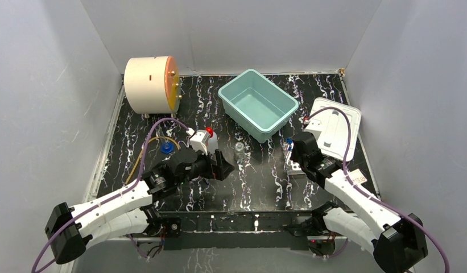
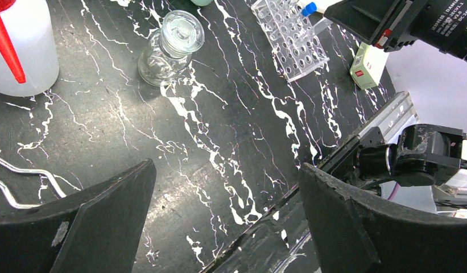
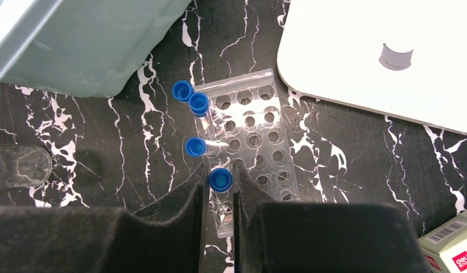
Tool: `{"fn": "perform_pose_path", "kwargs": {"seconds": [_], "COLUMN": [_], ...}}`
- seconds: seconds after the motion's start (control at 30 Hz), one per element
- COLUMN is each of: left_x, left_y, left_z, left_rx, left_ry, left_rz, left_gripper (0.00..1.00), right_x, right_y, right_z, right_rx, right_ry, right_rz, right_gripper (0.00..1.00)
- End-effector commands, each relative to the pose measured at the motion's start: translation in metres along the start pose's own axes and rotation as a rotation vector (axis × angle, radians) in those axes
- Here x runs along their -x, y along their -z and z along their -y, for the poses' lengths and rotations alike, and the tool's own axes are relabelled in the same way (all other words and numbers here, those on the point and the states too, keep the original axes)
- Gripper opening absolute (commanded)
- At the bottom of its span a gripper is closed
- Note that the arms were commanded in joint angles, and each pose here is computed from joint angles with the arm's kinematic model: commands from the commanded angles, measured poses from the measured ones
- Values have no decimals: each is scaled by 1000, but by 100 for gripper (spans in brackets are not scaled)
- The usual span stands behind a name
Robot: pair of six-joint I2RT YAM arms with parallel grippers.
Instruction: Organize the chemistry lab equipment
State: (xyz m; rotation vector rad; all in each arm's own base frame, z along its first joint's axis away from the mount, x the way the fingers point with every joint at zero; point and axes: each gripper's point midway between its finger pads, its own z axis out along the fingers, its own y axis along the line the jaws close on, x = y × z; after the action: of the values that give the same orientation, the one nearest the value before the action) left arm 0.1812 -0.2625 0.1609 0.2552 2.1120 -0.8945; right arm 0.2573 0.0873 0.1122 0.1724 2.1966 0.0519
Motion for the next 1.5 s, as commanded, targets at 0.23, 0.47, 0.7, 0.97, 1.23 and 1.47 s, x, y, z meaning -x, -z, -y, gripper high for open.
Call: {"fn": "perform_pose_path", "kwargs": {"seconds": [0.23, 0.47, 0.7, 0.97, 1.23, 1.47], "left_x": [7, 7, 7, 8, 10, 11], "left_y": [4, 5, 6, 7, 7, 7], "left_z": [0, -1, -4, -7, -7, -9], "left_rx": [-5, 0, 12, 24, 30, 37], "left_ry": [7, 6, 2, -8, -20, -23], "left_rz": [35, 39, 44, 46, 53, 55], "left_gripper": [96, 96, 97, 97, 98, 98], "right_x": [11, 13, 7, -1, -2, -9], "right_y": [-8, -11, -17, -18, -19, -23], "right_z": [-6, -6, -7, -12, -10, -11], "right_rx": [5, 8, 4, 45, 34, 38], "right_ry": [-28, -1, 21, 56, 84, 107], "right_rz": [51, 68, 50, 24, 15, -5], "right_gripper": [19, 19, 19, 26, 27, 27]}}
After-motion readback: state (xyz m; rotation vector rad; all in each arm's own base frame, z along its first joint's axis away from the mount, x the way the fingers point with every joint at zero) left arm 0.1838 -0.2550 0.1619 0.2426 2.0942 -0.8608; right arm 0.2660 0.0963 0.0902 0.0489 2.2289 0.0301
